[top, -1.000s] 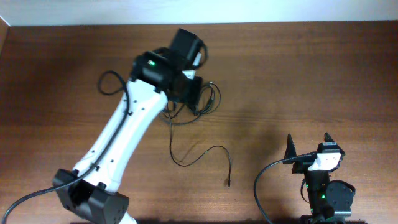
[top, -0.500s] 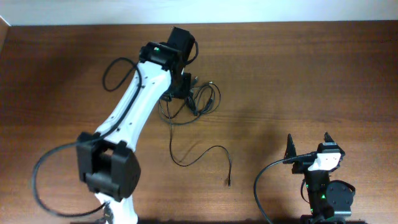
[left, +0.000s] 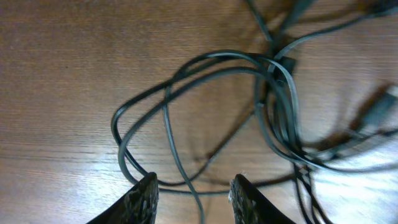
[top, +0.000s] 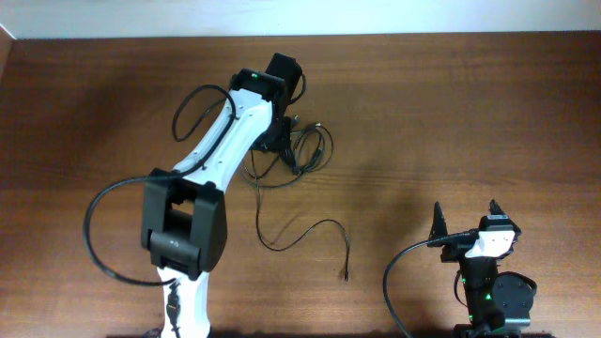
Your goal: Untangle cables
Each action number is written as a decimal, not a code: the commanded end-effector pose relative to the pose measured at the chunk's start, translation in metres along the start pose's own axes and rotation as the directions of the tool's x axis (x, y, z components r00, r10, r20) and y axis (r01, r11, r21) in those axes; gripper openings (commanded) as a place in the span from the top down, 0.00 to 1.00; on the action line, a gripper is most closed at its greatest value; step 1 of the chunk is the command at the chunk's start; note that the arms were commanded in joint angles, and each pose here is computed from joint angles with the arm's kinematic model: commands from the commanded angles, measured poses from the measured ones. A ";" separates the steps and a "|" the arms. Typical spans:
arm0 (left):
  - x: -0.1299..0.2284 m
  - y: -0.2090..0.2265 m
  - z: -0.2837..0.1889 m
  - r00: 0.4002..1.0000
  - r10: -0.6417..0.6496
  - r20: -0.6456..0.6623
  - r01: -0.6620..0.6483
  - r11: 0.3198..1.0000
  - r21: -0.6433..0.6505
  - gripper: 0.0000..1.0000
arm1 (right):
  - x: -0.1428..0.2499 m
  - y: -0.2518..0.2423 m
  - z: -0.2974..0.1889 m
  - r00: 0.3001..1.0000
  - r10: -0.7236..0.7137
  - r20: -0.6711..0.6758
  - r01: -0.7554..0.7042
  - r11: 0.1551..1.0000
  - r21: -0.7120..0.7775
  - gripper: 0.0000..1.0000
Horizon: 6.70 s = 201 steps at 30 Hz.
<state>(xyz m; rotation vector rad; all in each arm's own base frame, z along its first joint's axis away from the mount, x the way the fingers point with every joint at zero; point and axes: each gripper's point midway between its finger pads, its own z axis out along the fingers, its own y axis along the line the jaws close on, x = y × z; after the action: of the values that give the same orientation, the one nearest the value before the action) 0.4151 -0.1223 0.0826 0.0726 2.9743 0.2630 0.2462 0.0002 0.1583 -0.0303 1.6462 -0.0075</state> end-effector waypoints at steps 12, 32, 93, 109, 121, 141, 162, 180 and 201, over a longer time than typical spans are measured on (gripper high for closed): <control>-0.015 0.003 0.034 1.000 -0.022 0.017 0.023 0.998 -0.063 0.60 | 0.003 -0.002 0.000 1.000 0.005 -0.003 -0.005 1.000 0.010 0.02; -0.018 0.008 0.033 0.999 -0.022 0.032 0.025 0.995 -0.092 0.67 | 0.003 -0.002 0.000 1.000 0.005 -0.003 -0.005 1.000 0.010 0.02; -0.018 0.019 0.078 0.992 -0.090 0.089 0.096 0.993 -0.068 1.00 | 0.003 -0.002 0.000 1.000 0.005 -0.003 -0.005 1.000 0.010 0.02; -0.047 -0.011 -0.183 0.891 -0.200 0.409 -0.023 0.878 0.479 1.00 | 0.003 -0.002 0.000 1.000 0.005 -0.003 -0.005 1.000 0.010 0.02; -0.019 0.011 -0.224 0.867 -0.192 0.460 -0.044 0.890 0.454 1.00 | 0.003 -0.002 0.000 1.000 0.005 -0.003 -0.005 1.000 0.010 0.02; 0.031 -0.033 -0.254 0.976 -0.116 0.184 -0.055 0.688 0.723 1.00 | 0.003 -0.002 0.000 1.000 0.005 -0.003 -0.005 1.000 0.010 0.02; 0.048 -0.026 -0.280 0.975 -0.192 -0.114 0.190 0.443 0.876 1.00 | 0.003 -0.002 0.000 1.000 0.005 -0.003 -0.005 1.000 0.010 0.02; 0.060 -0.004 -0.241 0.995 -0.093 0.042 0.034 0.688 0.725 1.00 | 0.003 -0.008 0.000 1.000 0.005 -0.005 -0.005 0.999 0.044 0.02; 0.059 -0.004 -0.242 0.995 -0.071 0.073 -0.003 0.689 0.724 1.00 | -0.164 0.109 -0.098 0.887 0.250 0.388 0.095 0.724 -0.683 0.01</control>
<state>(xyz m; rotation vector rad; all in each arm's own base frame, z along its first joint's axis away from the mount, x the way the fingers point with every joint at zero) 0.3211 -0.1630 0.3000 0.0702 2.8024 -0.9181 0.1784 0.1120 0.2823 -0.4734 1.1708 0.6822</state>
